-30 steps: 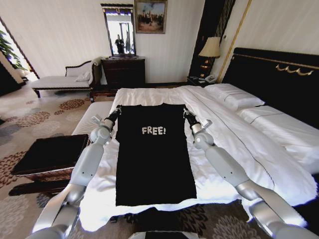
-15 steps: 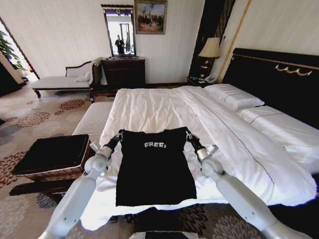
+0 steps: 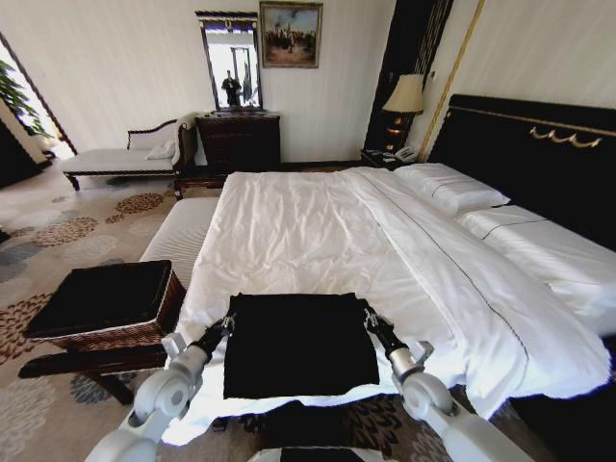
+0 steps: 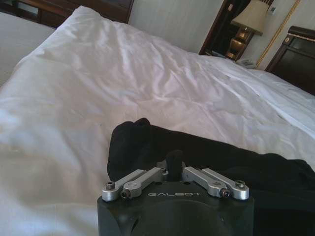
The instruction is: Fold the clothes on the bed and place them into the basket.
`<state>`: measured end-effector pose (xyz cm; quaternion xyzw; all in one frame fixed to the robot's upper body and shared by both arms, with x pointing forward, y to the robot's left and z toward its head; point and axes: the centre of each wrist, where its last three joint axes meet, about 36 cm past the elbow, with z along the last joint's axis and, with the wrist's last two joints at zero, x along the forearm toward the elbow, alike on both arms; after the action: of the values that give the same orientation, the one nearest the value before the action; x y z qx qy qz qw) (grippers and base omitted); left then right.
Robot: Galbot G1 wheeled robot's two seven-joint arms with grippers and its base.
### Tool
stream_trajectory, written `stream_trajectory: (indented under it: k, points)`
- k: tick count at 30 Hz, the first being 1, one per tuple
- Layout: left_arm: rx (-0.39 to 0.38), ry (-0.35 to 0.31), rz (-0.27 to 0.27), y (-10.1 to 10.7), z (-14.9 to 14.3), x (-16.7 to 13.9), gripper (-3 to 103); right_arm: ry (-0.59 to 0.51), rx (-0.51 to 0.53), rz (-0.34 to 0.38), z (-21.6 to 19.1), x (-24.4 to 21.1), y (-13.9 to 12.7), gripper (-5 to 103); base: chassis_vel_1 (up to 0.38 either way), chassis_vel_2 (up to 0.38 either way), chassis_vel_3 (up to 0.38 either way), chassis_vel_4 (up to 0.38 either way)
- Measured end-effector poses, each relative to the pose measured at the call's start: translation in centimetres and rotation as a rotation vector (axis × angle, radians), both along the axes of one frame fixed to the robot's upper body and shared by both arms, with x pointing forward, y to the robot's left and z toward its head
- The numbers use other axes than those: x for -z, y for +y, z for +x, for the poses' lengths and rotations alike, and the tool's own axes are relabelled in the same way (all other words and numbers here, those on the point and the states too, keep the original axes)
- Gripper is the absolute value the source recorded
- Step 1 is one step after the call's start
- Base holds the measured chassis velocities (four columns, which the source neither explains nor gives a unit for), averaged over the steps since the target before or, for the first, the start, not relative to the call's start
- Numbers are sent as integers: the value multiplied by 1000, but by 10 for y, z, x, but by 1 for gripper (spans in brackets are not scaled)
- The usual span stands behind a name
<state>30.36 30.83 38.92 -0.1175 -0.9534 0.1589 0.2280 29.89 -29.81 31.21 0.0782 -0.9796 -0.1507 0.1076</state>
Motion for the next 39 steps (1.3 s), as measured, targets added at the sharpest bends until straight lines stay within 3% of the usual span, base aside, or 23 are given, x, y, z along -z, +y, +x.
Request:
stream_trajectory:
  k: [13, 23, 24, 26, 27, 29, 31, 33, 35, 36, 39]
  points:
    - [118, 76, -22, 4, -26, -6, 1, 43, -21, -31, -30, 8, -1, 1, 0, 0, 0, 0]
    - [125, 91, 45, 8, -30, 4, 1, 38, -27, -50, -36, 15, -1, 1, 0, 0, 0, 0]
    - [120, 82, 54, 8, -30, 4, -2, 34, -27, -51, -35, 15, 1, -2, 0, 0, 0, 0]
    - [106, 65, 70, 10, -32, 3, 7, 24, -30, -53, -35, 16, 3, 7, 0, 0, 0, 0]
    - [106, 65, 70, 10, -32, 3, 7, 24, -30, -53, -35, 16, 3, 7, 0, 0, 0, 0]
    - [86, 31, 85, 15, -33, -6, 12, -1, -35, -53, -36, 11, 8, 18, 0, 0, 0, 0]
    - [78, 5, 90, 18, -34, -13, 18, -12, -32, -50, -37, 7, 11, 18, 0, 0, 0, 0]
    - [65, -56, 93, 24, -32, -27, 28, -35, -15, -38, -36, -2, 16, 28, 0, 0, 0, 0]
    - [44, -135, 71, 30, -24, -44, 39, -73, 6, -20, -29, -15, 18, 39, 0, 0, 0, 0]
    - [44, -135, 71, 30, -24, -44, 39, -73, 6, -20, -29, -15, 18, 39, 0, 0, 0, 0]
    - [-23, -230, -22, 41, 8, -59, 50, -137, 59, 24, -4, -36, 18, 50, 0, 0, 0, 0]
